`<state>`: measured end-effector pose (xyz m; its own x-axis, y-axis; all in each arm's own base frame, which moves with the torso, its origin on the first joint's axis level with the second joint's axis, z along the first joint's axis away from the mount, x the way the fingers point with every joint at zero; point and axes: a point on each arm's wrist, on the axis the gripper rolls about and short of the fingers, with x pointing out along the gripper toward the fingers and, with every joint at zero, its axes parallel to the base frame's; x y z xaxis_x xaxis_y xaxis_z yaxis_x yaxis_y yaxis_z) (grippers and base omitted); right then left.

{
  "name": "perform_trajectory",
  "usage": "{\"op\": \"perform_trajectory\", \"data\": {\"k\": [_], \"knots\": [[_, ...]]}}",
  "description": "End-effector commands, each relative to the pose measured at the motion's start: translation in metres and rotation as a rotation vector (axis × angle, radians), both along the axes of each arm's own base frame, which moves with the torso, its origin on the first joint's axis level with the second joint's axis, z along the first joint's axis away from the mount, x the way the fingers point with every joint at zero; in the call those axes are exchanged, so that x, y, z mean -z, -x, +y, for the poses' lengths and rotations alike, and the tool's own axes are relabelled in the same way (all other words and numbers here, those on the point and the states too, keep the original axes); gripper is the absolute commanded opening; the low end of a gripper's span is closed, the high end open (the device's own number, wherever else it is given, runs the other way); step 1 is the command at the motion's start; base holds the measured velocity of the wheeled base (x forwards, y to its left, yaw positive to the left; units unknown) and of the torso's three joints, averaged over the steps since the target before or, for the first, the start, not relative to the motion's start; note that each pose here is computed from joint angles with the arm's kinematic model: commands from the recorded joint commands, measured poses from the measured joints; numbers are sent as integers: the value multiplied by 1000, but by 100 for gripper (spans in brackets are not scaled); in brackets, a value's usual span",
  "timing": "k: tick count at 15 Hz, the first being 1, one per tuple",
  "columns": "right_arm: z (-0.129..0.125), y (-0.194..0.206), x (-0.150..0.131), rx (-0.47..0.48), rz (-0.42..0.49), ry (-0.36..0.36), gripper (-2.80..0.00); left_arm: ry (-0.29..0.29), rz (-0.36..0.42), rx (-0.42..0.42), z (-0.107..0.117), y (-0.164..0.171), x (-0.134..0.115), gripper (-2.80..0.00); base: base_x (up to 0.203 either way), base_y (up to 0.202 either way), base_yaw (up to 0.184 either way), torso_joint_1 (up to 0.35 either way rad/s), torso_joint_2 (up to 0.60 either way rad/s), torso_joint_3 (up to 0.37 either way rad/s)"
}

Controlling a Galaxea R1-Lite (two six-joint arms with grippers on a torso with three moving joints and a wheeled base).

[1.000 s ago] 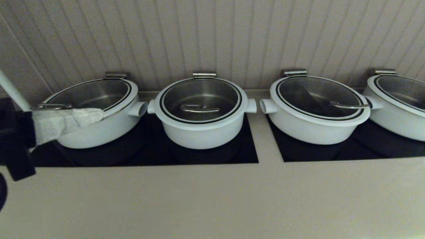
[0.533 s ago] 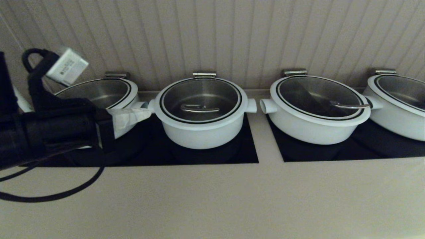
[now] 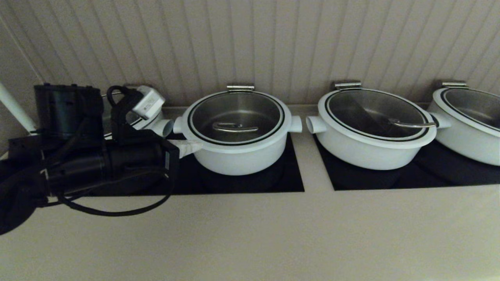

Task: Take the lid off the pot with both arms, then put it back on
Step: Open the food pot lid a small opening with the left arm

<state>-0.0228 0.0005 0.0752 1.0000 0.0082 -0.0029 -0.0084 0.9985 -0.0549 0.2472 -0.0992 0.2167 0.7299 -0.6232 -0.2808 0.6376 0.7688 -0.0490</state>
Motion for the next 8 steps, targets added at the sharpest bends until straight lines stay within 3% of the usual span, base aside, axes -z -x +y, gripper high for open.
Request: {"op": "perform_trajectory", "data": {"k": [1, 8], "knots": [[0, 0, 0, 0, 2, 0, -280, -23, 42, 9, -11, -8, 13, -280, 0, 0, 0, 0, 0, 0], [0, 0, 0, 1, 2, 2, -280, -30, 34, 32, -35, -11, 12, -280, 0, 0, 0, 0, 0, 0]]}}
